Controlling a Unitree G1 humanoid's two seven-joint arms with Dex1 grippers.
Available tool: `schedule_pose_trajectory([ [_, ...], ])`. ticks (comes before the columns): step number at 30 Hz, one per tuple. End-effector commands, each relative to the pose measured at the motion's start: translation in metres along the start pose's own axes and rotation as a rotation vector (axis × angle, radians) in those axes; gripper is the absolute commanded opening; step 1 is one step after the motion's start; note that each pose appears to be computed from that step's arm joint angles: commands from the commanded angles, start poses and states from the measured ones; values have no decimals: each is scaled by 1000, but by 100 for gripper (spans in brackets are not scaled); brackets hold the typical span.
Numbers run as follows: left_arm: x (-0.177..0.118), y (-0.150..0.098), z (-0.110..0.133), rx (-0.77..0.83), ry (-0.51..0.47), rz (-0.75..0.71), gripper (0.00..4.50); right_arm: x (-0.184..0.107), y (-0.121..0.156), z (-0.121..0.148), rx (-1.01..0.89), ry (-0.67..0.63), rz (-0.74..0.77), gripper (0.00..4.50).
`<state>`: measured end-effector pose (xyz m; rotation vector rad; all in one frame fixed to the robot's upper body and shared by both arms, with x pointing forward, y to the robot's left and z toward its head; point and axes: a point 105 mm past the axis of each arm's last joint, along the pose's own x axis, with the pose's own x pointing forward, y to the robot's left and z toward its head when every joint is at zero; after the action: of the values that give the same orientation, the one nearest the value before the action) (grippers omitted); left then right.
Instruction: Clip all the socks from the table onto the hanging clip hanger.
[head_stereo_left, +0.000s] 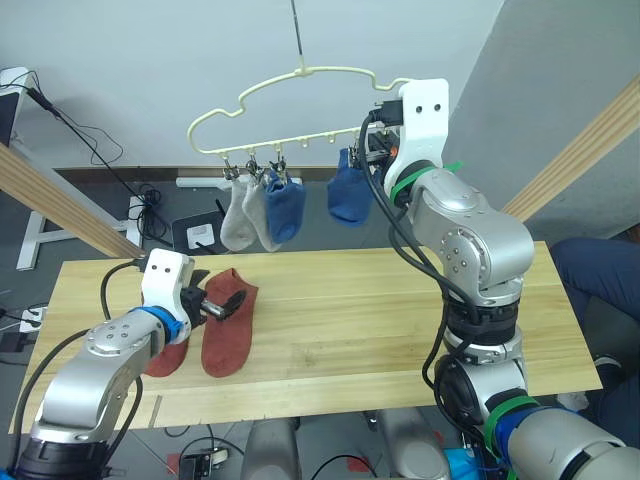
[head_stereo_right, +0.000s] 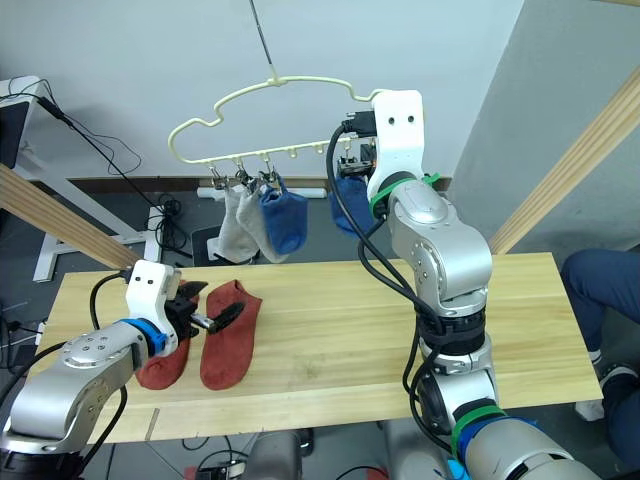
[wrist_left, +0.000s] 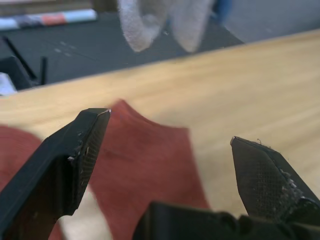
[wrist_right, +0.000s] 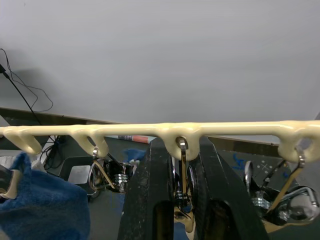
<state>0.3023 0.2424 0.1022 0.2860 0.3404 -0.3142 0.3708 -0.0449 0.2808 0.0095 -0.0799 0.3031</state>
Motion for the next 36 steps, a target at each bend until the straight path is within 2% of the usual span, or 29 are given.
schedule_pose_trajectory([
  [1,8,9,-11,-15,21,45,441,-7,2,18,7,-70,5,13],
  [6,17,15,-18,-86,37,61,441,-8,1,18,7,-69,3,13],
  [15,36,13,-34,-109,117,42,441,-10,1,18,4,-68,0,13],
  [20,39,8,-46,-114,184,18,441,-11,1,19,5,-67,-4,13],
  [25,40,2,-66,-134,303,15,441,-11,0,19,2,-65,-8,13],
  [28,39,0,-67,-133,313,10,441,-12,0,19,2,-64,-9,13],
  [32,37,-1,-66,-123,312,5,359,-12,0,18,4,-62,-7,13],
  [36,36,-2,-66,-117,313,4,236,-12,1,18,6,-62,-7,13],
])
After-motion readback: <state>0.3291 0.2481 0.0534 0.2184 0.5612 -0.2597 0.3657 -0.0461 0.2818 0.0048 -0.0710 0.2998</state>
